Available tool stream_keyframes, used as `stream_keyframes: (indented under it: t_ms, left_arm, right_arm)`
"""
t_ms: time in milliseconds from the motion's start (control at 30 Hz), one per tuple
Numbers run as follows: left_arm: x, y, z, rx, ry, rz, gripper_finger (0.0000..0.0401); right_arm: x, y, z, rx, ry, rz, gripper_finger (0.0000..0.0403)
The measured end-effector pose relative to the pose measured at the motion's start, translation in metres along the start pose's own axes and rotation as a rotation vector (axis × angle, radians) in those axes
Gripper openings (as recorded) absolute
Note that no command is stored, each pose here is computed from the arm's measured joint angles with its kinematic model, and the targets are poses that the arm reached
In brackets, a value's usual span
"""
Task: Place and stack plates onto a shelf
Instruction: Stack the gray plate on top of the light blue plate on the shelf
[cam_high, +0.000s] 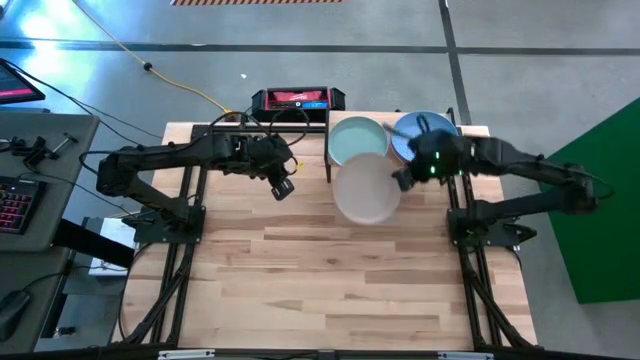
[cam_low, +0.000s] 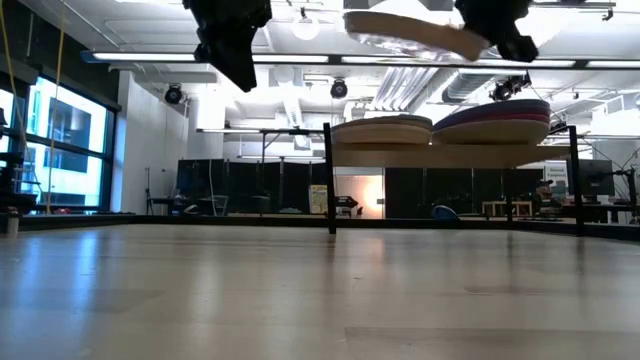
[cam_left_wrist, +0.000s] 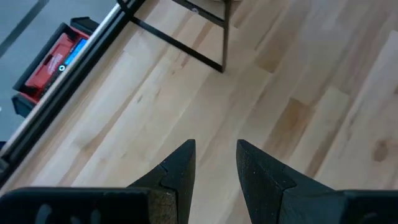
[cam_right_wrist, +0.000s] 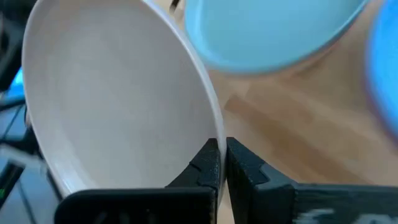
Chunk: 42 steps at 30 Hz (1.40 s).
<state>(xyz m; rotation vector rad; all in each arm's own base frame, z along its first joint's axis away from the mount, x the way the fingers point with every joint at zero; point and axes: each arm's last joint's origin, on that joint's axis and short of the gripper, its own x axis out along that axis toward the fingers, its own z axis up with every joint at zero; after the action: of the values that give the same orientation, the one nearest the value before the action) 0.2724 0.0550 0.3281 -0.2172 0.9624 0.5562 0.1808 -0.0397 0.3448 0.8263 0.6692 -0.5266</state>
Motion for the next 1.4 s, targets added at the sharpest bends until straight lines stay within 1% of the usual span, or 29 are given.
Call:
stream_keyframes:
  t_ms: [167, 467, 733, 900, 1033, 1167, 1400]
  left_arm:
    - [0.002, 0.008, 0.002, 0.014, 0.002, 0.018, 0.0104]
    - [0.005, 0.019, 0.005, 0.049, 0.007, 0.04, 0.0104]
    - [0.006, 0.026, 0.006, 0.108, 0.011, 0.053, 0.0104]
    - [0.006, 0.026, 0.006, 0.15, 0.012, 0.054, 0.0104]
    - [0.006, 0.026, 0.006, 0.165, 0.013, 0.054, 0.0104]
    - [0.006, 0.026, 0.006, 0.172, 0.013, 0.054, 0.0104]
    - [0.006, 0.026, 0.006, 0.181, 0.013, 0.054, 0.0104]
  right_arm:
    - [-0.004, -0.012, 0.039, 0.028, -0.058, -0.034, 0.0]
    - [0.015, -0.049, 0.1, 0.121, -0.033, -0.139, 0.0]
    - [0.035, -0.054, 0.14, 0.111, 0.01, -0.17, 0.0]
    - [0.051, -0.059, 0.15, 0.109, 0.075, -0.209, 0.0]
    - [0.062, -0.066, 0.152, 0.132, 0.128, -0.237, 0.0]
    - [0.065, -0.074, 0.151, 0.148, 0.171, -0.249, 0.0]
    - [0.063, -0.081, 0.152, 0.18, 0.183, -0.253, 0.0]
